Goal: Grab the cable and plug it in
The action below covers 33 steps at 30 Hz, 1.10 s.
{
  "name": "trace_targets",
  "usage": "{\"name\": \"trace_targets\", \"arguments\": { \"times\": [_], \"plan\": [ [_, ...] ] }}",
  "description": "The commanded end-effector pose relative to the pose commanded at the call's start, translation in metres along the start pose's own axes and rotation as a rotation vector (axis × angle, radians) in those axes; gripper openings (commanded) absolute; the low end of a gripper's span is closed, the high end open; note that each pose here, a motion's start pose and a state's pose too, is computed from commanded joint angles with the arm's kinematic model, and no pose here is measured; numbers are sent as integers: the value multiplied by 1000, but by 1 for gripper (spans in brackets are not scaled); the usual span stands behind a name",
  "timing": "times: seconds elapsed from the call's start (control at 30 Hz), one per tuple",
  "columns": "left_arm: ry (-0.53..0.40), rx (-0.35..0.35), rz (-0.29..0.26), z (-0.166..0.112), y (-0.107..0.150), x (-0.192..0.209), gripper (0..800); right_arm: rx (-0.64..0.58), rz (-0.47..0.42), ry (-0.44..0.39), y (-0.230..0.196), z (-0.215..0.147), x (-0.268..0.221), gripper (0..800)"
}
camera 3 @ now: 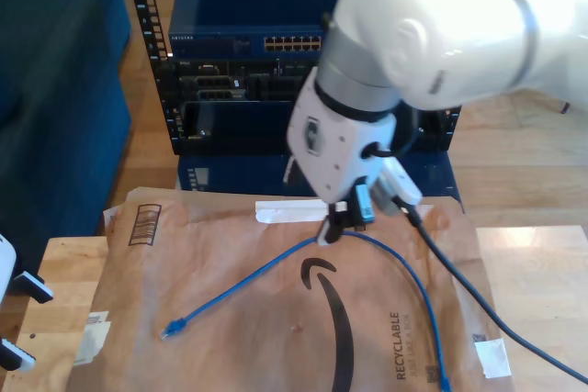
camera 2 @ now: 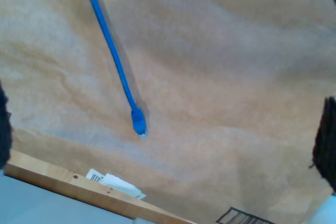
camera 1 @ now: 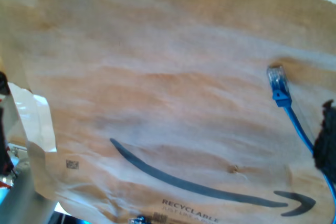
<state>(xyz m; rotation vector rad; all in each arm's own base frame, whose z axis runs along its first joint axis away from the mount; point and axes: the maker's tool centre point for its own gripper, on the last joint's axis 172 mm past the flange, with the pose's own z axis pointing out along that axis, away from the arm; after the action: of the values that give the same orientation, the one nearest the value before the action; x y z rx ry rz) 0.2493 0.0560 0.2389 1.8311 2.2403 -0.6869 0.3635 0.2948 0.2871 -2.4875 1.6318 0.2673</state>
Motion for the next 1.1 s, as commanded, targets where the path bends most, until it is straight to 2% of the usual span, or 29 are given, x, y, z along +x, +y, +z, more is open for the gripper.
{"name": "trace_targets", "arguments": {
  "times": [0.2,0.4,0.63,0.87,1.0,1.1],
  "plan": [
    [-7,8,-20,3,0,0,800,12,-72,7,-17,45,-35,796],
    [-49,4,-24,10,3,-9,800,-40,-100,31,-16,103,-43,796],
    [-56,17,-43,25,2,-2,800,-11,-97,42,-24,154,-38,792],
    [-58,23,-47,28,4,-1,800,-19,-162,56,-5,196,-60,789],
    [-59,25,-48,29,3,-1,800,-4,-166,61,-13,211,-59,737],
    [-63,35,-52,33,1,0,800,-7,-163,65,-15,222,-56,733]
  ]
}}
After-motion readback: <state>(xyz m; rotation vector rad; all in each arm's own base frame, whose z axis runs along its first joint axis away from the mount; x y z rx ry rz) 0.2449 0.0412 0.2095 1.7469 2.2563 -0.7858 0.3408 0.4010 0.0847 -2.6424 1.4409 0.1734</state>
